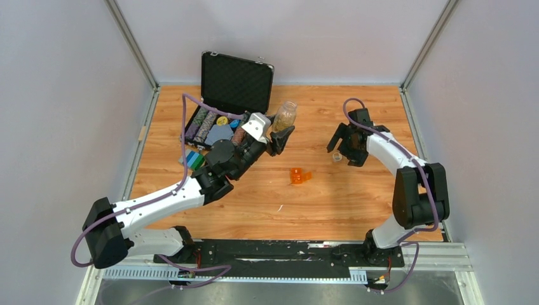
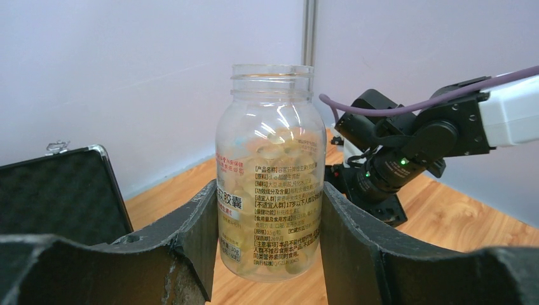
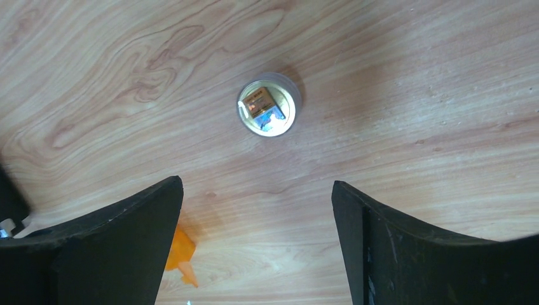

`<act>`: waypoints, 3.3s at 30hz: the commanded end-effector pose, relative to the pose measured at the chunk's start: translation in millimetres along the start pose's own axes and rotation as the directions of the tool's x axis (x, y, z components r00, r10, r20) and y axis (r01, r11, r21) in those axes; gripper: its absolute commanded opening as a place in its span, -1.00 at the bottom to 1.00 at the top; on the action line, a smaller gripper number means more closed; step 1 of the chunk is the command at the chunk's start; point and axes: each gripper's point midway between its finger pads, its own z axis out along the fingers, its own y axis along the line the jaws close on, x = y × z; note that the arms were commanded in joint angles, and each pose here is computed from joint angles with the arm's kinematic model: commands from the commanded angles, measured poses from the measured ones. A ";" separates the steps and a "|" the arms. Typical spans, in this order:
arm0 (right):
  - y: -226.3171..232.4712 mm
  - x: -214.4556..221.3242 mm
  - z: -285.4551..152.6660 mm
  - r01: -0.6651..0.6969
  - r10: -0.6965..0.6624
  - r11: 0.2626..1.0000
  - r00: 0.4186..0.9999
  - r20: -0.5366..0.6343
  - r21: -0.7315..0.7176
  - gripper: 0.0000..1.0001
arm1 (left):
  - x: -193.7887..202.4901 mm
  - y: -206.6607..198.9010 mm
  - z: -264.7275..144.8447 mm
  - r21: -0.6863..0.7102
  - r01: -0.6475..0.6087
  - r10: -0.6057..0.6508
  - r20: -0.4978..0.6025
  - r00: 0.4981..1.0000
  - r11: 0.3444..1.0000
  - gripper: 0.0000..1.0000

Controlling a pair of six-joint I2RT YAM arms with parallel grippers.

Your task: Sort the pills into containers

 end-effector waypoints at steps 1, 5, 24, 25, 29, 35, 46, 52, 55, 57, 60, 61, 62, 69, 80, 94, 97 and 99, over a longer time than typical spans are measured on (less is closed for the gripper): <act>-0.1 -10.6 6.9 0.053 -0.054 0.998 0.998 0.029 0.044 0.79 | -9.7 6.0 0.4 -0.005 0.052 -0.051 0.033 0.998 0.999 -1.00; -2.2 -8.6 18.0 0.072 -0.073 0.995 0.997 0.009 0.073 0.76 | -0.1 7.6 -4.9 0.009 0.081 -0.081 0.005 0.997 0.997 -1.00; -4.5 -18.7 51.8 0.135 -0.137 0.965 0.991 -0.008 0.224 0.35 | 18.6 15.5 -16.2 0.019 0.094 -0.093 -0.051 0.994 0.995 -1.00; -4.7 -17.5 52.2 0.137 -0.138 0.965 0.990 -0.013 0.224 0.33 | 18.8 15.6 -16.6 0.020 0.094 -0.093 -0.052 0.994 0.995 -1.00; -7.0 -11.8 53.6 0.144 -0.139 0.962 0.990 -0.034 0.234 0.19 | 20.5 16.1 -17.6 0.020 0.091 -0.090 -0.058 0.994 0.996 -1.00; -6.0 -10.2 51.0 0.141 -0.136 0.963 0.990 -0.040 0.230 -0.11 | 23.1 15.7 -18.3 0.025 0.089 -0.087 -0.065 0.994 0.996 -1.00; 21.3 -23.3 14.6 0.215 -0.216 0.973 0.976 0.004 0.084 -0.19 | 34.2 14.4 -15.9 0.063 0.063 -0.057 -0.090 0.994 0.996 -1.00; 34.3 -14.4 -0.8 0.247 -0.247 0.969 0.969 -0.005 -0.020 -0.19 | 41.8 23.7 -15.9 0.055 0.048 -0.042 -0.103 0.994 0.997 -1.00; 24.6 -6.2 5.6 0.238 -0.237 0.971 0.971 -0.028 0.008 -0.18 | 43.0 21.6 -16.9 0.077 0.045 -0.037 -0.106 0.994 0.996 -1.00; 17.7 0.4 10.7 0.229 -0.228 0.973 0.973 -0.044 0.036 -0.16 | 43.4 22.0 -17.3 0.079 0.042 -0.034 -0.108 0.994 0.996 -1.00; 9.8 8.3 18.4 0.230 -0.226 0.970 0.972 -0.060 0.074 -0.13 | 45.7 21.4 -18.1 0.082 0.043 -0.034 -0.116 0.993 0.996 -1.00; 7.4 10.6 21.0 0.231 -0.226 0.969 0.972 -0.066 0.087 -0.13 | 47.0 20.9 -18.4 0.085 0.044 -0.033 -0.119 0.992 0.995 -1.00; 5.4 12.7 23.2 0.232 -0.226 0.968 0.972 -0.071 0.097 -0.12 | 48.0 20.6 -18.7 0.086 0.045 -0.035 -0.122 0.992 0.995 -1.00; -6.8 27.3 38.8 0.231 -0.215 0.961 0.970 -0.111 0.152 -0.09 | 52.8 20.6 -20.2 0.085 0.052 -0.040 -0.138 0.990 0.995 -1.00; -15.2 32.7 46.4 0.214 -0.193 0.958 0.973 -0.126 0.192 0.33 | 54.4 22.5 -20.6 0.076 0.045 -0.033 -0.148 0.988 0.996 -1.00; -14.2 24.7 59.6 0.224 -0.202 0.950 0.972 -0.118 0.220 0.09 | 58.7 24.0 -20.7 0.068 0.046 -0.035 -0.159 0.987 0.997 -1.00; -14.6 26.3 59.8 0.228 -0.205 0.949 0.971 -0.123 0.217 -0.05 | 59.0 23.9 -21.0 0.068 0.048 -0.037 -0.160 0.986 0.997 -1.00; -14.5 26.4 57.9 0.230 -0.208 0.950 0.970 -0.123 0.212 -0.16 | 60.9 23.8 -21.2 0.069 0.048 -0.036 -0.165 0.986 0.996 -1.00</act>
